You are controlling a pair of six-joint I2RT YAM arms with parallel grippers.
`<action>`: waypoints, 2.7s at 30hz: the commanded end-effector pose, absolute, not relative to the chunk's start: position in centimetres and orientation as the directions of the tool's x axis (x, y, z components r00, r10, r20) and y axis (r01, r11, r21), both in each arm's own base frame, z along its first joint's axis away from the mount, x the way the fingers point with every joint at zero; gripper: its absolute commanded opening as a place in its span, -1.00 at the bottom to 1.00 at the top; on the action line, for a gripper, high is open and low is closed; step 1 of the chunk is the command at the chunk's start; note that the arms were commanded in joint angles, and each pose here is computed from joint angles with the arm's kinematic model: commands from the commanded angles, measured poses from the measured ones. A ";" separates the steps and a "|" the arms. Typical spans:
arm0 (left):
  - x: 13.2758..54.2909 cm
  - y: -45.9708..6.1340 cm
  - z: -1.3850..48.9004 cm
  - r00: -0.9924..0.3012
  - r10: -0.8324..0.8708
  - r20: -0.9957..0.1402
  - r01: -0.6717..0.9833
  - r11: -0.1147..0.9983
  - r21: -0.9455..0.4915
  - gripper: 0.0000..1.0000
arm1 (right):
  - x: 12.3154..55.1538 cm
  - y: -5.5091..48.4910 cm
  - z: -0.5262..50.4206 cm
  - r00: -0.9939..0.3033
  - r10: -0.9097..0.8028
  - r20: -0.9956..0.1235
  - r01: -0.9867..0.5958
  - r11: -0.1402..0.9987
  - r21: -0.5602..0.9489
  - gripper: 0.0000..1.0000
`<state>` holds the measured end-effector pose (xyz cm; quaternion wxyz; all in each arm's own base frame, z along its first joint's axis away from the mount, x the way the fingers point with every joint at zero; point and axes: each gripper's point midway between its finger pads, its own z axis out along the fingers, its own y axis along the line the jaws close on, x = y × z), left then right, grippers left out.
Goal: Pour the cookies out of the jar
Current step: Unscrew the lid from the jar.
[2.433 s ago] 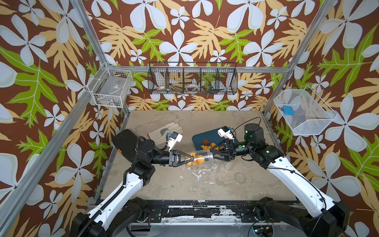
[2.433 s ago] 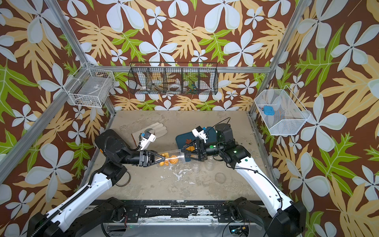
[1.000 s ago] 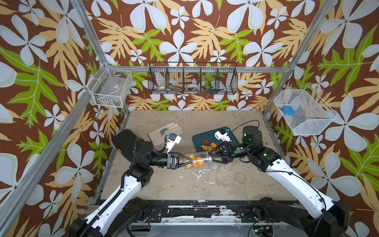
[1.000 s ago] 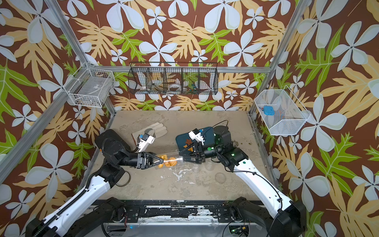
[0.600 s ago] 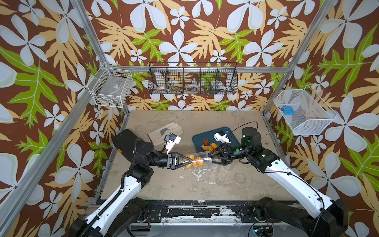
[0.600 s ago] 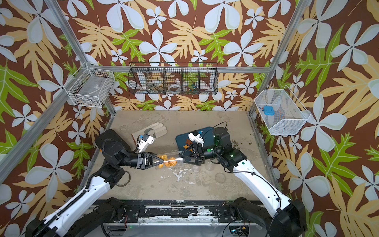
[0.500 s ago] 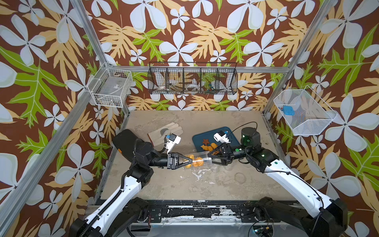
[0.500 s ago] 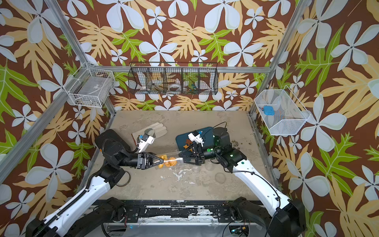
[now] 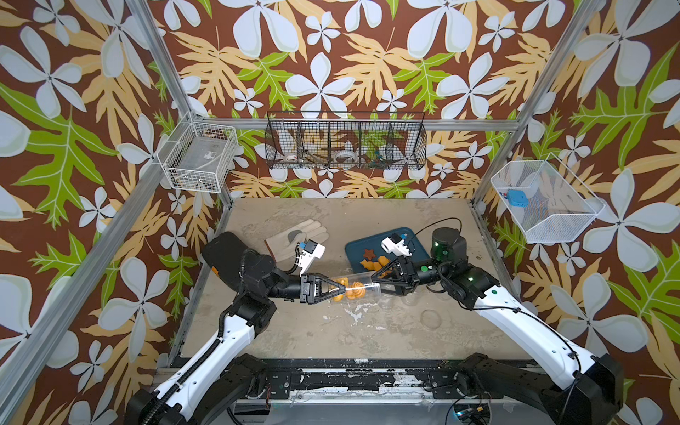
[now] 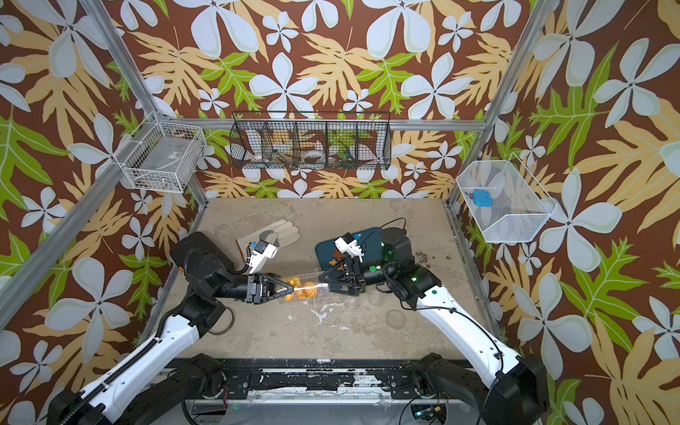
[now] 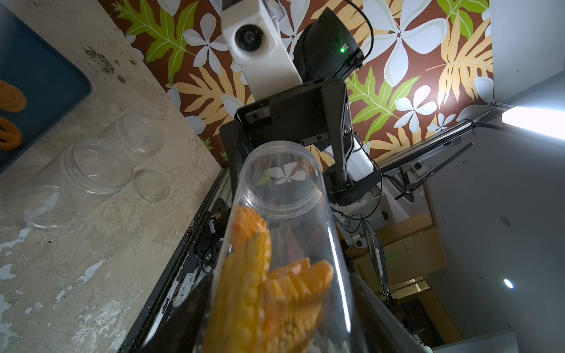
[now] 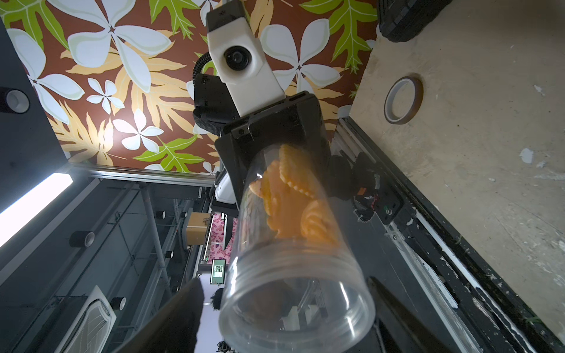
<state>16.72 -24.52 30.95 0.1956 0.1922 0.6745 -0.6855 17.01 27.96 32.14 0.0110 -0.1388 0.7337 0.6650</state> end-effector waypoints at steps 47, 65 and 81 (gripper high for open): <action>18.8 -23.1 29.9 -0.996 -0.079 -0.046 0.049 -0.042 -0.998 -0.15 | 18.4 29.8 38.9 -0.542 -0.248 -0.803 -0.774 -0.225 0.592 0.22; 18.5 -23.3 29.4 -0.999 -0.038 -0.014 0.016 -0.053 -0.998 -0.15 | 18.2 29.8 37.7 -0.204 -0.177 -0.963 -0.946 -0.217 0.241 0.41; 19.5 -22.7 29.0 -0.924 -0.083 -0.372 0.355 0.169 -0.920 -0.10 | 27.8 26.4 41.8 -0.470 0.038 -0.882 -0.824 0.339 0.454 1.00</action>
